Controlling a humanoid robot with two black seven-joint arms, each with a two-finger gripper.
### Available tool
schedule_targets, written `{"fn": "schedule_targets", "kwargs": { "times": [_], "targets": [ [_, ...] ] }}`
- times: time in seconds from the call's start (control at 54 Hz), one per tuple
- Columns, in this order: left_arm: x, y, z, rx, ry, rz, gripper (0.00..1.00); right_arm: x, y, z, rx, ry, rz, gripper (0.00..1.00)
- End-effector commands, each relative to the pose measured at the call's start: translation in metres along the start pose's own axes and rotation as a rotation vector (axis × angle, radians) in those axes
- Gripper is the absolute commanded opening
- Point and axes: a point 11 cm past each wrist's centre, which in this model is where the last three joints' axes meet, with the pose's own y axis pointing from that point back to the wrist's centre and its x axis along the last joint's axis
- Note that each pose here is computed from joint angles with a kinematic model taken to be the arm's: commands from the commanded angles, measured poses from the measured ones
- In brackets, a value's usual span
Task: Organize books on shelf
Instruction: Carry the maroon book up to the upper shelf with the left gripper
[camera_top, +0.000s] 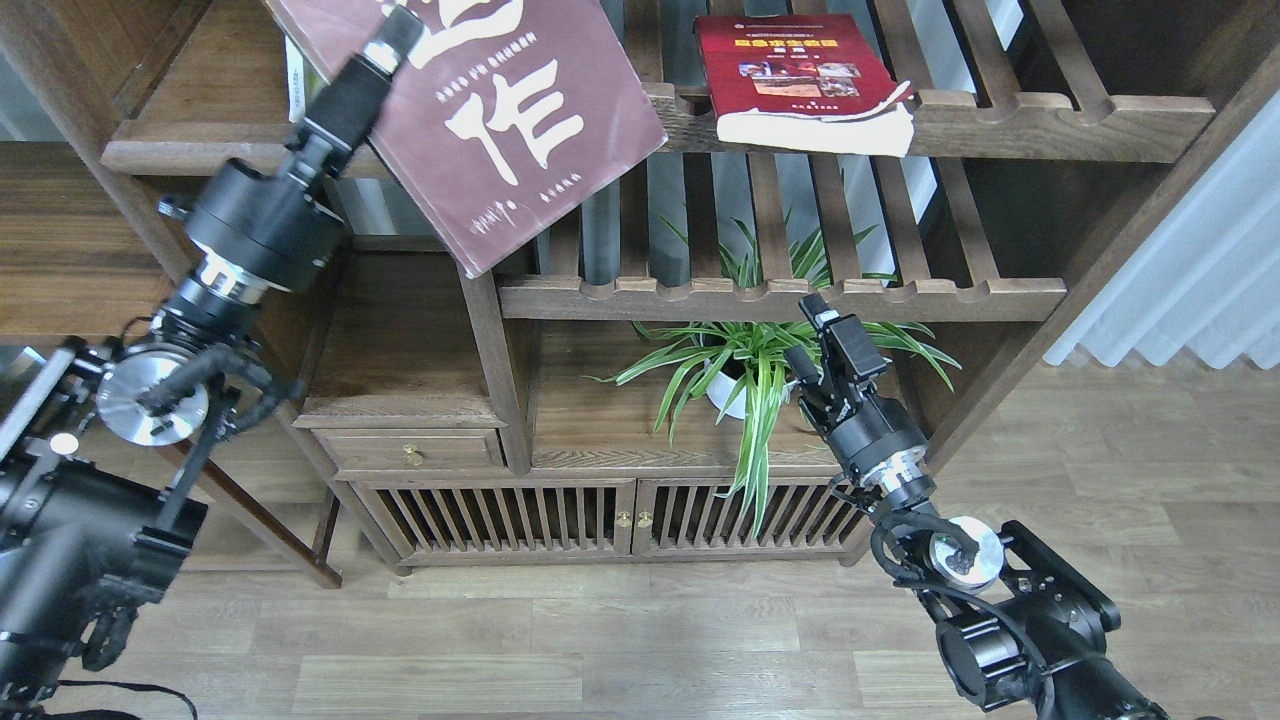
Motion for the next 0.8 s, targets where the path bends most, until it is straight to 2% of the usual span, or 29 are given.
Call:
{"fn": "schedule_targets", "kwargs": {
  "times": [0.0, 0.241, 0.296, 0.555, 0.778],
  "targets": [
    [0.003, 0.002, 0.019, -0.049, -0.018, 0.010, 0.06, 0.000, -0.001, 0.002, -0.006, 0.000, -0.001, 0.99],
    [0.008, 0.010, 0.052, -0.099, -0.074, 0.032, 0.06, -0.001, -0.004, 0.014, -0.019, -0.021, -0.007, 0.99],
    [0.005, 0.009, 0.074, -0.127, -0.115, 0.024, 0.06, -0.001, -0.008, 0.027, -0.036, -0.038, -0.014, 0.99],
    [-0.004, 0.009, 0.123, -0.155, -0.220, 0.016, 0.06, 0.000, -0.011, 0.053, -0.095, -0.052, -0.011, 0.99],
    [-0.004, 0.015, 0.140, -0.142, -0.278, 0.033, 0.05, 0.002, -0.009, 0.066, -0.134, -0.050, -0.004, 0.99]
  ]
}}
